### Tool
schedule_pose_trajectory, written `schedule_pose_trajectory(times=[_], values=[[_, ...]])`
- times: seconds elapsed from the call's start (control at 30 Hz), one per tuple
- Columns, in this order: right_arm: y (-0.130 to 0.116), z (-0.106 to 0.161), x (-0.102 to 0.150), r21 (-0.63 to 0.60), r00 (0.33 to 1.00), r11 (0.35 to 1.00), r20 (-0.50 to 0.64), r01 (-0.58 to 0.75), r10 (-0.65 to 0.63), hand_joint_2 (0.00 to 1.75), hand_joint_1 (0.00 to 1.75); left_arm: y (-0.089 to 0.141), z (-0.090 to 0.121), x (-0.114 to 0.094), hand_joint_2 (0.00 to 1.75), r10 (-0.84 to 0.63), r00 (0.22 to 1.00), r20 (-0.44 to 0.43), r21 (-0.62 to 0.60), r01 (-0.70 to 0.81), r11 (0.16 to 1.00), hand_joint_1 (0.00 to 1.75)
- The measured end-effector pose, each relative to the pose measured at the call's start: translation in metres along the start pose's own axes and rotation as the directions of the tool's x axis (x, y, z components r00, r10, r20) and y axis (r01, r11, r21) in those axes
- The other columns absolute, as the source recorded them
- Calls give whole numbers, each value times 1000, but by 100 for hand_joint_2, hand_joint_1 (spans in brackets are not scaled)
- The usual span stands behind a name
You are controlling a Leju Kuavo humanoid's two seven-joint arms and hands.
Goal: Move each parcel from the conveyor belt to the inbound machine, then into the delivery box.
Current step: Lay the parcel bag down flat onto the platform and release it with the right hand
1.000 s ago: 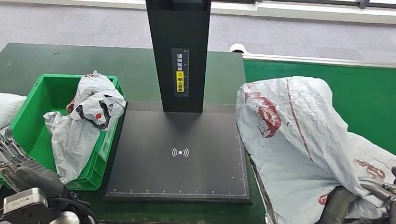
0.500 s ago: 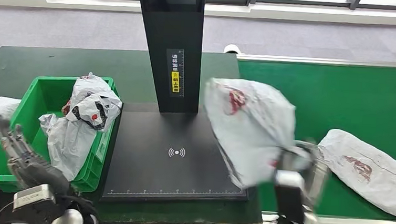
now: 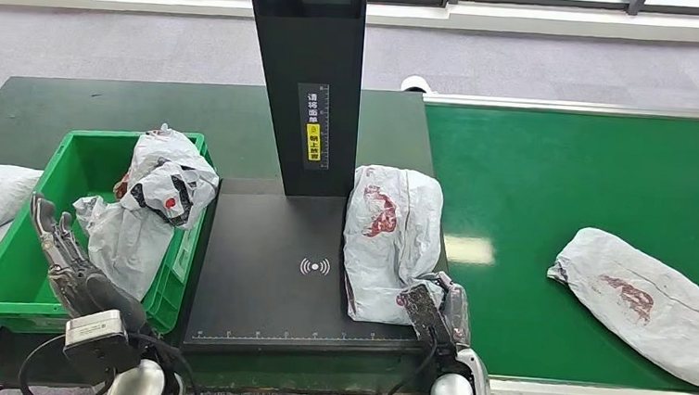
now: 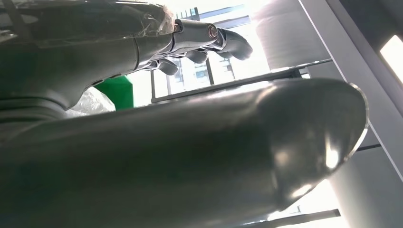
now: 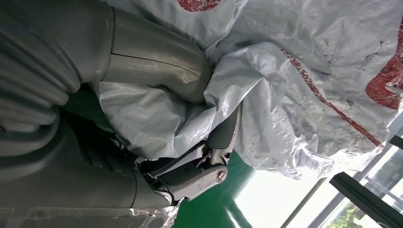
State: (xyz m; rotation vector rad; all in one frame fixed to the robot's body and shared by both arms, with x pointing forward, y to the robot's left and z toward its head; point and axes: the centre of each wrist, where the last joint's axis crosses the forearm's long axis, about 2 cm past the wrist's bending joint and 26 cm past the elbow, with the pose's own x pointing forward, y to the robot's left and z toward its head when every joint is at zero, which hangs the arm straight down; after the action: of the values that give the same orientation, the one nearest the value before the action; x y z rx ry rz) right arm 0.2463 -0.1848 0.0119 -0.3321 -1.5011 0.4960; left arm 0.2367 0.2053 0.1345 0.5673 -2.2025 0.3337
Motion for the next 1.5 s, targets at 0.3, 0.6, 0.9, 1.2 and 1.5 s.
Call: schedule_pose_trajectory(times=[0.3,0.6,0.9,1.2,1.5], values=[[1,-9,1,96,1000,995,-31,6,-3,175,175,-3,2,-1,0,-51,999,11,-55,51,997,0],[2,-10,3,133,999,991,10,33,-34,175,175,-4,3,0,0,-58,998,8,-60,58,996,0],[3,-10,3,133,999,991,10,35,-37,175,175,-4,3,0,0,-58,998,7,-60,58,996,0],[3,-10,3,133,999,990,13,36,-38,175,175,-4,3,0,0,-57,998,5,-60,57,997,0],[10,9,11,192,981,976,137,107,-135,175,175,-5,4,-1,0,-57,998,8,-79,58,995,0]])
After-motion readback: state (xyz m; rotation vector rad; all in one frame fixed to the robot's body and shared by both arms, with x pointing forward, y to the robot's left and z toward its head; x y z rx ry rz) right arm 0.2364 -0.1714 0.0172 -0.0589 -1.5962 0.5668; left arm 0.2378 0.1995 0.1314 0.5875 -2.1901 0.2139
